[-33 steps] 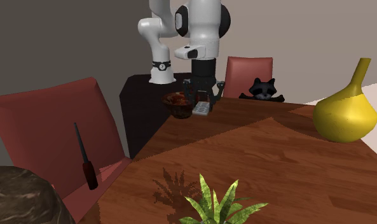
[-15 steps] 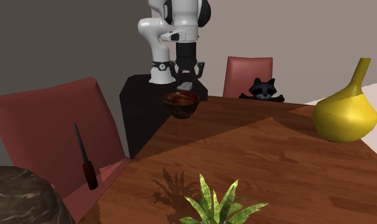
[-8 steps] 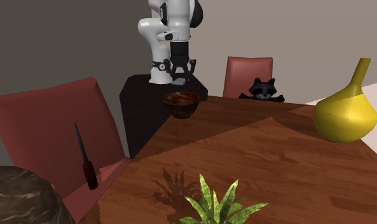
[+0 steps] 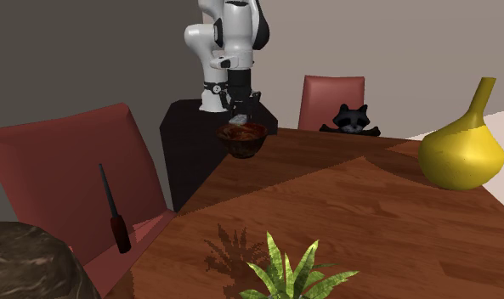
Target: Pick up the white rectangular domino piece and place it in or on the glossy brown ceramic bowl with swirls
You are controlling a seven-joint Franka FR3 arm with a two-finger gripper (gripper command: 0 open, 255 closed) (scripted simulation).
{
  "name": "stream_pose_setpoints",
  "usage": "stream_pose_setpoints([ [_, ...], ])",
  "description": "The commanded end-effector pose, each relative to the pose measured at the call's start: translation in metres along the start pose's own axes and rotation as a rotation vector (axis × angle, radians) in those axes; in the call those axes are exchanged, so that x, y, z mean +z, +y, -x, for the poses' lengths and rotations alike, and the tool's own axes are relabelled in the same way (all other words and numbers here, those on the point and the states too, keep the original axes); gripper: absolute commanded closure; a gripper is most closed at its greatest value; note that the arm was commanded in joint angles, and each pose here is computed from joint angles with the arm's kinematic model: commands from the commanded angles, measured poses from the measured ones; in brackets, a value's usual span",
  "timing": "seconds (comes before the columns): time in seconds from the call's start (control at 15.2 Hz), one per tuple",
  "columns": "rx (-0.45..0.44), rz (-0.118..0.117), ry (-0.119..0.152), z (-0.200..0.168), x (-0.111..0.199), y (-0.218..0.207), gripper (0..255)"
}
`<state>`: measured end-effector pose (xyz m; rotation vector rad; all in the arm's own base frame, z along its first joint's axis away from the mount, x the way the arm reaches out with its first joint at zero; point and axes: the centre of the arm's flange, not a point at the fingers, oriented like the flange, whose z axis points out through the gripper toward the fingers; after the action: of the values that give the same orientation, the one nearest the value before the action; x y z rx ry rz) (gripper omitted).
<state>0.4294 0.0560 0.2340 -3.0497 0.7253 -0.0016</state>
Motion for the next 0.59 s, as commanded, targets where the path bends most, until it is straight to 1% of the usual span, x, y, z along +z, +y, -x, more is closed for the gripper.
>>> stream_pose_setpoints([
  [0.0, 0.000, 0.000, 0.001, 0.000, 0.010, 0.000, 255],
  [0.26, 0.000, 0.000, 0.001, 0.000, 0.032, 0.000, 255],
  [0.53, 0.000, 0.000, 0.001, 0.000, 0.032, 0.000, 255],
])
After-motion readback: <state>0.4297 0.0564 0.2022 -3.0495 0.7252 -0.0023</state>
